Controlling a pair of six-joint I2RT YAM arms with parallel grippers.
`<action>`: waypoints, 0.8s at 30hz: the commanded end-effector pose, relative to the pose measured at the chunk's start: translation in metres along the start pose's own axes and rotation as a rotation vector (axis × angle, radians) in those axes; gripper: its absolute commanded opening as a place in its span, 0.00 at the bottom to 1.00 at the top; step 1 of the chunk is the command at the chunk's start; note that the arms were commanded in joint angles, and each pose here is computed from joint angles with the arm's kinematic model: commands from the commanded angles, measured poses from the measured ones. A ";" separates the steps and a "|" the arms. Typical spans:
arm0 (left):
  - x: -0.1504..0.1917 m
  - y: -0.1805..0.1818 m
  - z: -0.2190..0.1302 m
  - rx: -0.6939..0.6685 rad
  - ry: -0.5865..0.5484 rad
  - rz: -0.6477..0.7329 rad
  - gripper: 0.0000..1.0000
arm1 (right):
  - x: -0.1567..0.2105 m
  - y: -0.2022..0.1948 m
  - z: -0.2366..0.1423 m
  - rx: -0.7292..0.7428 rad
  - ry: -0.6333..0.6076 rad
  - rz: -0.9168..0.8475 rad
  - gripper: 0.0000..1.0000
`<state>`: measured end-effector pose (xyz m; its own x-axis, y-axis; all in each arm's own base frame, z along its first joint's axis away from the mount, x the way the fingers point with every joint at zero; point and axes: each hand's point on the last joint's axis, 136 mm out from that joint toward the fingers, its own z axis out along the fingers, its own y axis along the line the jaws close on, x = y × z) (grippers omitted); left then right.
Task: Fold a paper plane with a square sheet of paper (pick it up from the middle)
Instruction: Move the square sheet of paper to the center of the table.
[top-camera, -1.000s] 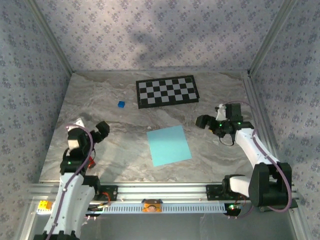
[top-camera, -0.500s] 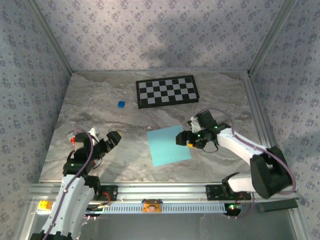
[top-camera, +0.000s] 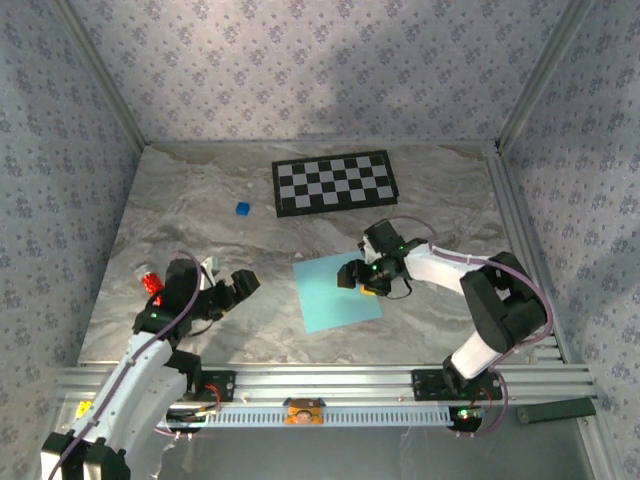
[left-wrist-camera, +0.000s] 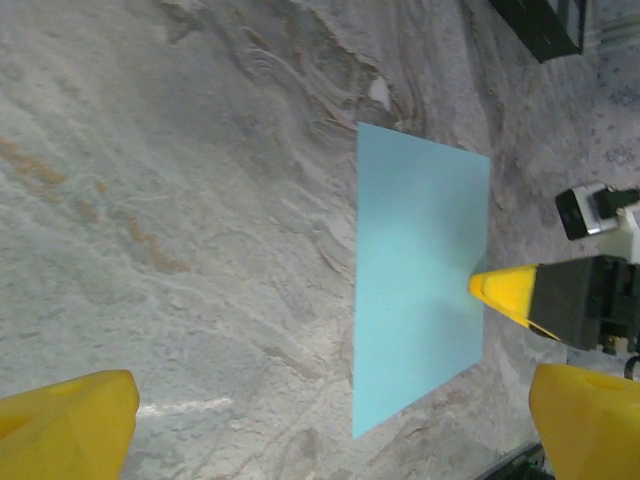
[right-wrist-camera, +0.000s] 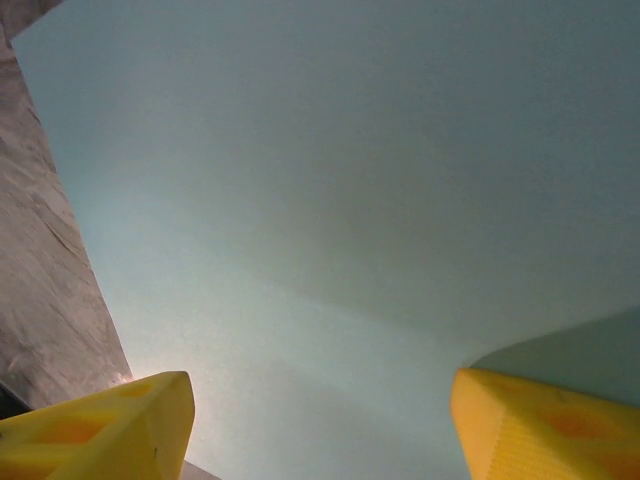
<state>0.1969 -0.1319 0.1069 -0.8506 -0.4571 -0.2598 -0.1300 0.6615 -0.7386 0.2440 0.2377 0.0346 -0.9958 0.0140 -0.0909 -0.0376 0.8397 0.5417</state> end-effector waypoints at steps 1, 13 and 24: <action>-0.004 -0.018 -0.005 0.024 -0.007 0.032 1.00 | -0.001 -0.007 0.012 0.059 -0.025 0.090 0.70; -0.010 -0.043 0.012 -0.044 0.041 0.129 1.00 | -0.001 0.029 0.044 -0.026 -0.097 0.290 0.70; -0.014 -0.059 0.041 -0.182 0.076 0.215 0.99 | -0.036 0.052 -0.061 0.067 -0.369 0.042 0.92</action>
<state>0.2263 -0.1863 0.1239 -0.9131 -0.2623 -0.3121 -0.0309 0.8078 -0.5886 0.2611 0.2876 0.0923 -0.9486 0.2211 -0.2266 0.0336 0.7820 0.6223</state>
